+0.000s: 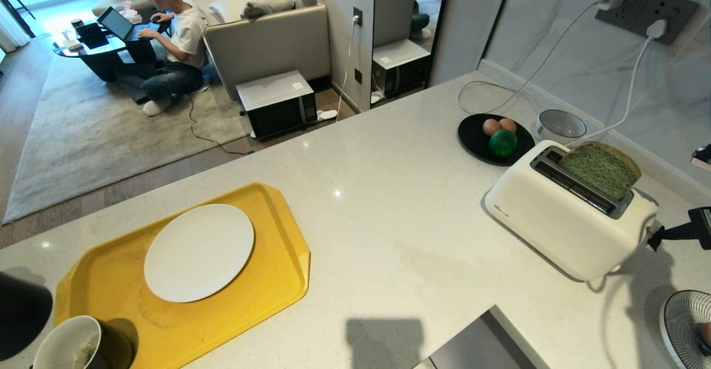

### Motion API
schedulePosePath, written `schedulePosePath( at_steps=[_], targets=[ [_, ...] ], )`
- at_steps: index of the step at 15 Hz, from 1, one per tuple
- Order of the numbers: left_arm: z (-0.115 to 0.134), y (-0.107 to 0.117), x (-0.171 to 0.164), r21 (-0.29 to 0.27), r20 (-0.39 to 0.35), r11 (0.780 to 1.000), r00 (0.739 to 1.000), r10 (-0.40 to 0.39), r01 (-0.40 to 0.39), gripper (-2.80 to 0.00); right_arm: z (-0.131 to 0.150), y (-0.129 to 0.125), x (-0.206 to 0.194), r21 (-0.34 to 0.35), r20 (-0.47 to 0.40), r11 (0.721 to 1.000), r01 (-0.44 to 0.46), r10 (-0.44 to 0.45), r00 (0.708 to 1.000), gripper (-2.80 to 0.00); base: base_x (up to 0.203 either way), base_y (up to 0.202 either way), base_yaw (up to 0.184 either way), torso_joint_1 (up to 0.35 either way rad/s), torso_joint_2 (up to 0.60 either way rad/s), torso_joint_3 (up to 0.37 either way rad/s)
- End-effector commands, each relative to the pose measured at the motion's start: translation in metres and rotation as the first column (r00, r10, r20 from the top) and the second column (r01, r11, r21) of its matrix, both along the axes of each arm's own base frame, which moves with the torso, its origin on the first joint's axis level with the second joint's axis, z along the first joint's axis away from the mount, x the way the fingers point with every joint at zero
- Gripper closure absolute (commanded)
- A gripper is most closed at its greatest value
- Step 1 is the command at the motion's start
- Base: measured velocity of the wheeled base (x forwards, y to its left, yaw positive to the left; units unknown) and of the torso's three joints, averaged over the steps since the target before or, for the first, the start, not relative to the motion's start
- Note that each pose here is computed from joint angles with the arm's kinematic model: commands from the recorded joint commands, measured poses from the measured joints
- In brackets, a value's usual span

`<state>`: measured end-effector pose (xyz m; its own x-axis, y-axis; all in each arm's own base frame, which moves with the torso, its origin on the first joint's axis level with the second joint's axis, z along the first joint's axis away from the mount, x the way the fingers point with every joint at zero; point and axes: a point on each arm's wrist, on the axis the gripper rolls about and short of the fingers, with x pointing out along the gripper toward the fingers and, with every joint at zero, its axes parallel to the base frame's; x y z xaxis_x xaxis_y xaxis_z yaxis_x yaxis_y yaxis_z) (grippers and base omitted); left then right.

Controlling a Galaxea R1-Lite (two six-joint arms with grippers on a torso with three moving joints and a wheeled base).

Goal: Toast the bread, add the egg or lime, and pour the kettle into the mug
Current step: Use a bread toaster

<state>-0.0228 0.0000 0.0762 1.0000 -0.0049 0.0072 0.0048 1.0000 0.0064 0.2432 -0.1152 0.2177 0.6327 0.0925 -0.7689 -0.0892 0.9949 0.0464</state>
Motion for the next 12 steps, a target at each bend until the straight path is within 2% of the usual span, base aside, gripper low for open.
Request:
schedulePosePath(
  at_steps=[1,12],
  targets=[
    [0.0,0.0,0.0,0.0,0.0,1.0,1.0,0.0,0.0,0.0,-0.005,0.0,0.004,0.009,-0.017,1.0,-0.012,0.012,1.0,0.0,0.0,0.0,0.0,0.0,0.0,0.0],
    [0.0,0.0,0.0,0.0,0.0,1.0,1.0,0.0,0.0,0.0,-0.019,-0.001,0.013,0.032,-0.062,0.999,-0.02,0.022,0.998,0.0,0.0,0.0,0.0,0.0,0.0,0.0]
  ],
)
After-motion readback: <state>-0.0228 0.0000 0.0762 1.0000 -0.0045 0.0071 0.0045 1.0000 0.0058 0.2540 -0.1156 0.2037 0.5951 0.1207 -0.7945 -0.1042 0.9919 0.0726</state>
